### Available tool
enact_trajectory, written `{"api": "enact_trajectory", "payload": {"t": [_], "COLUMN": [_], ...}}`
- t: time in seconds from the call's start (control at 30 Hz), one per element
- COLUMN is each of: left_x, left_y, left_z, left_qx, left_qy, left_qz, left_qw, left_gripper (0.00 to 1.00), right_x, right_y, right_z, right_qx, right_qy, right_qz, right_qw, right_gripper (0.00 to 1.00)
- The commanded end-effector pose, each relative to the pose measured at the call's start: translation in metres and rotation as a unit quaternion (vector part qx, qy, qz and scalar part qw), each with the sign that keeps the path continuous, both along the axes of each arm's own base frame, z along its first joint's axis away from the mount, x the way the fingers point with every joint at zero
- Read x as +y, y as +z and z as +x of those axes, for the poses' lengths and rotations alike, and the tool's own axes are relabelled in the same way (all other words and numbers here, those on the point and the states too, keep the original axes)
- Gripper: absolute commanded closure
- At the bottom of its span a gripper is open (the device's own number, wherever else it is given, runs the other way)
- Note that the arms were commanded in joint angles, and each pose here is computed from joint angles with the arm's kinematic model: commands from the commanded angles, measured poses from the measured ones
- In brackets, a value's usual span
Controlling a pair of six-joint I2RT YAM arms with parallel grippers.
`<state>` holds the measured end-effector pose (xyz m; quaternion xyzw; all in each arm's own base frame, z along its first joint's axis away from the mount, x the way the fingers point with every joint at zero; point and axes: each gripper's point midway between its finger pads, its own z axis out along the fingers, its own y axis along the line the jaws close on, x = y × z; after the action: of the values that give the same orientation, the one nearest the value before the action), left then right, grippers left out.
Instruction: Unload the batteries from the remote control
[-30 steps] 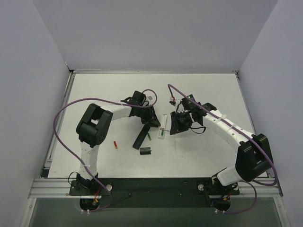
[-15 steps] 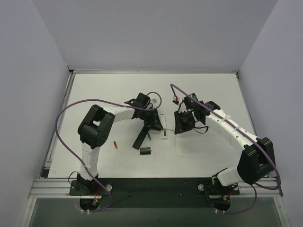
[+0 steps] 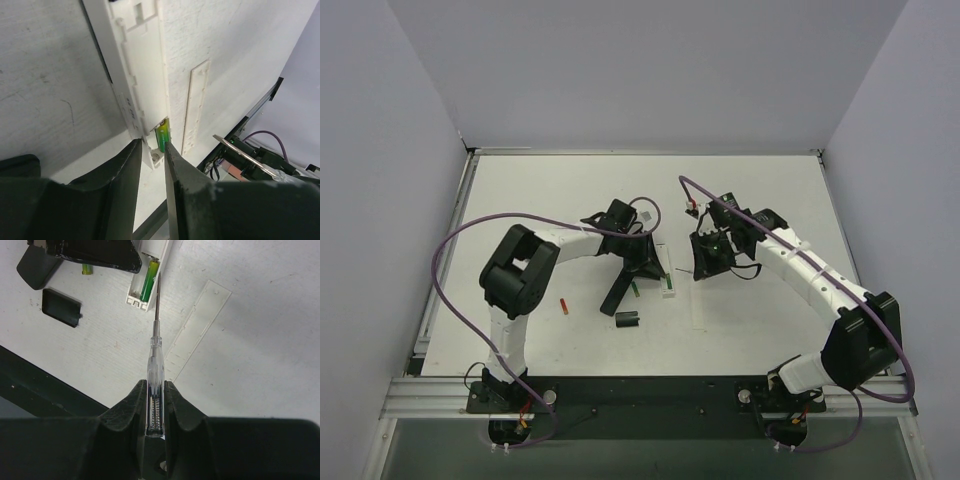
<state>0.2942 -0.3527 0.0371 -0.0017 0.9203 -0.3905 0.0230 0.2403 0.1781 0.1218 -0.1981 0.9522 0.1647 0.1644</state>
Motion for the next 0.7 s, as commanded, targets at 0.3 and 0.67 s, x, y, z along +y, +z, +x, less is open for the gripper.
{"api": "enact_trajectory", "payload": {"t": [0.3,0.67], "left_x": [-0.012,-0.02], "left_y": [0.049,0.053], "left_z": [0.035,0.058], "left_qx": [-0.051,-0.052], "left_qy": [0.025,0.033], "left_qz": [-0.057,-0.1], "left_qw": [0.997,0.993], "left_gripper": [0.65,0.65], "right_x": [0.007,0.007], "right_y": [0.001,-0.009], "right_z": [-0.006,-0.004], "right_qx": [-0.009,-0.009], "right_qy": [0.016,0.011], "right_qz": [-0.045,-0.059], "right_qw": [0.999,0.998], "right_gripper": [1.0,1.0]}}
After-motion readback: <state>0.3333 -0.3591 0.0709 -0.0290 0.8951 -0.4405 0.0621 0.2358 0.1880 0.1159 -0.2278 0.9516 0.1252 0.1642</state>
